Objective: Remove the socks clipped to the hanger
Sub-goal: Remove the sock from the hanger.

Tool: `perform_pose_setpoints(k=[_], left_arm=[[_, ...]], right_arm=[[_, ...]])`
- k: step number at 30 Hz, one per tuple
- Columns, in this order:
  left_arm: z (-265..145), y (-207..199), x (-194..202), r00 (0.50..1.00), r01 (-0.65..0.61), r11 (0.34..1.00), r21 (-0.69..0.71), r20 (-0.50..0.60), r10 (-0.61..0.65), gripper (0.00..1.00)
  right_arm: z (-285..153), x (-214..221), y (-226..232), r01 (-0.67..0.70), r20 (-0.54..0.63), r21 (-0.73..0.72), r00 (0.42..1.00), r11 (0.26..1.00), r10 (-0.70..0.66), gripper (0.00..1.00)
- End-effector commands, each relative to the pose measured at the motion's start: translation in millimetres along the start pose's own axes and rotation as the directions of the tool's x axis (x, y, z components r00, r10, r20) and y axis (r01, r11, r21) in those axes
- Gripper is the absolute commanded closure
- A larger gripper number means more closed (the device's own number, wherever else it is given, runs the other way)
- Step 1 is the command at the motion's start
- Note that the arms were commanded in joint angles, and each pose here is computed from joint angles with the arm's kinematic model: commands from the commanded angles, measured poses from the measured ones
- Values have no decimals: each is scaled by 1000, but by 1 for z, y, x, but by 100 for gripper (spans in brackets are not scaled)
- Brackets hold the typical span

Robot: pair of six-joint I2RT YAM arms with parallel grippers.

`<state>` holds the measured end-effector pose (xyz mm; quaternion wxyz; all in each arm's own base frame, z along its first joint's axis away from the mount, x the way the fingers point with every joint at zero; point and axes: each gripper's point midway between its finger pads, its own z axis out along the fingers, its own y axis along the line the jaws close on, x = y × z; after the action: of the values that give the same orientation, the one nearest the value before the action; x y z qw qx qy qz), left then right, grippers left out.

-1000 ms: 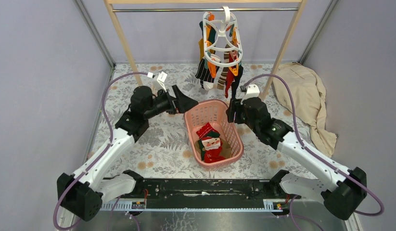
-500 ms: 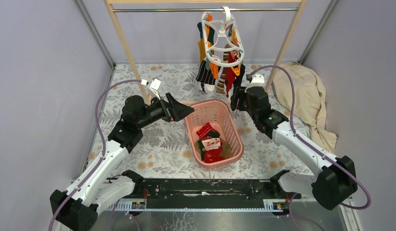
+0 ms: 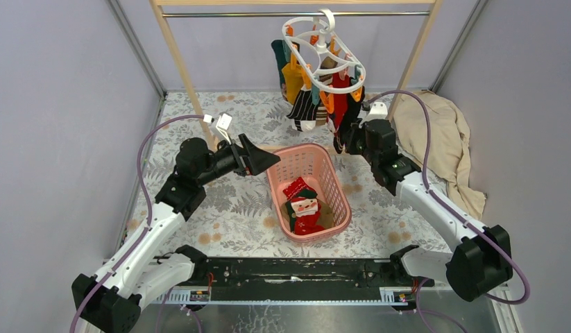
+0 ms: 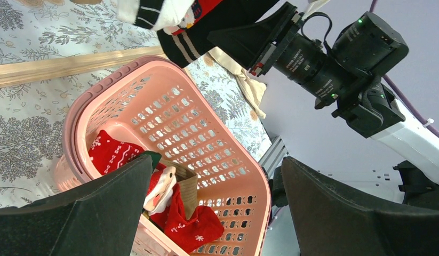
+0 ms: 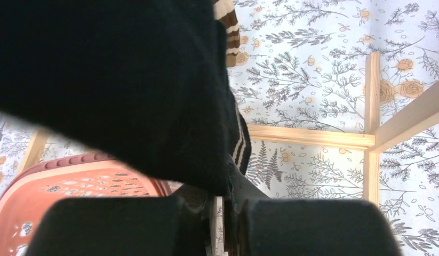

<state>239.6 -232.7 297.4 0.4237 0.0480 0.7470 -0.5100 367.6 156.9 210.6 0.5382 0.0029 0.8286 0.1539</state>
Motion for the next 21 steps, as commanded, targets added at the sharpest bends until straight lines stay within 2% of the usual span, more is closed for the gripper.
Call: perform_pose_setpoints(k=[1,3,12,21], left_arm=[[-4,-15,-2,1000,-23,999,50,6,22,1],[-5,-18,-2,1000,-25,998,59,3,25,1],[-7,-38,1,999,-35,994,101,-22,38,1],[-10,-63,12,998,-32,988,153,-40,38,1]], right_arm=[[-23,-43,10,4,115,-45,993,999,2,97],[-33,-45,11,4,119,-55,993,998,3,100],[-82,-39,18,-14,91,-134,996,991,26,100],[-140,-56,36,-33,104,-252,993,967,61,100]])
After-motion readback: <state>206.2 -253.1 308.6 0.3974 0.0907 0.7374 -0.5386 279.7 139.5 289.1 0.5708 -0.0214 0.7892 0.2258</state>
